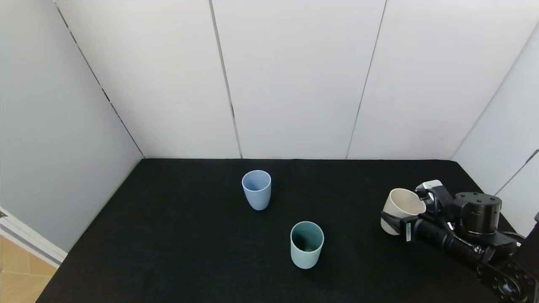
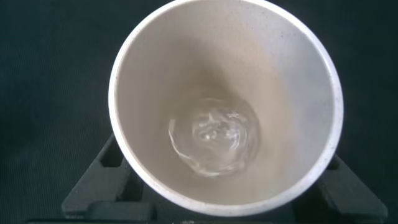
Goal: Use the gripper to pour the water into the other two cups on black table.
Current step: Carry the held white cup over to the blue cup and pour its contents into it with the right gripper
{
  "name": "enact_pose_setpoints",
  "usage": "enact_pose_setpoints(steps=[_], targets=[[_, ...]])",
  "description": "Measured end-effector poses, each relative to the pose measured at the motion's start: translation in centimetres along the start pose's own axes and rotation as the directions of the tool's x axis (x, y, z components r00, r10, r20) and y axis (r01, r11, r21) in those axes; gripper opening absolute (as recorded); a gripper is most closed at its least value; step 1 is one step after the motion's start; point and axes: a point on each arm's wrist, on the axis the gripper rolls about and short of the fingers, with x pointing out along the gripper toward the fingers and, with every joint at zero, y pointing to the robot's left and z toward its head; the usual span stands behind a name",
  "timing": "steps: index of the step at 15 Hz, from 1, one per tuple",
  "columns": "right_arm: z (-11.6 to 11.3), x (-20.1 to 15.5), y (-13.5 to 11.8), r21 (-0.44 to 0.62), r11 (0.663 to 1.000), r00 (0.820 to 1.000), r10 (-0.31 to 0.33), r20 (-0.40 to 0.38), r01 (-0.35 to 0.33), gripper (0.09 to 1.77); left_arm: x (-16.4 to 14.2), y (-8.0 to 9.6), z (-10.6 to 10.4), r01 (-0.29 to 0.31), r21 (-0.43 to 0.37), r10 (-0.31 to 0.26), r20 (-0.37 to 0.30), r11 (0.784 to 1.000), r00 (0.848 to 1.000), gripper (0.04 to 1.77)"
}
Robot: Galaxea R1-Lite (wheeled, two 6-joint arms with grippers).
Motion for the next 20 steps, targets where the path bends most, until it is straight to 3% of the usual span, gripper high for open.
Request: enact_pose_setpoints(steps=[7, 14, 20], targets=[[4.3, -1.7, 0.3, -0.089, 0.996, 1.0, -0.011, -0.013, 0.01, 1.28, 0.0, 0.0, 0.0, 0.0, 0.0, 0.0, 0.0, 1.0, 1.0, 1.72], [10.4, -3.7, 1.2, -0.162, 0.987, 0.999, -0.018, -0.029, 0.013, 1.28, 0.0, 0.0, 0.0, 0.0, 0.0, 0.0, 0.0, 1.0, 1.0, 1.72], [15.0, -4.6, 4.5, -0.241, 0.971, 1.0, -0.013, -0.006, 0.011, 1.27, 0.0, 0.0, 0.0, 0.0, 0.0, 0.0, 0.0, 1.0, 1.0, 1.72]])
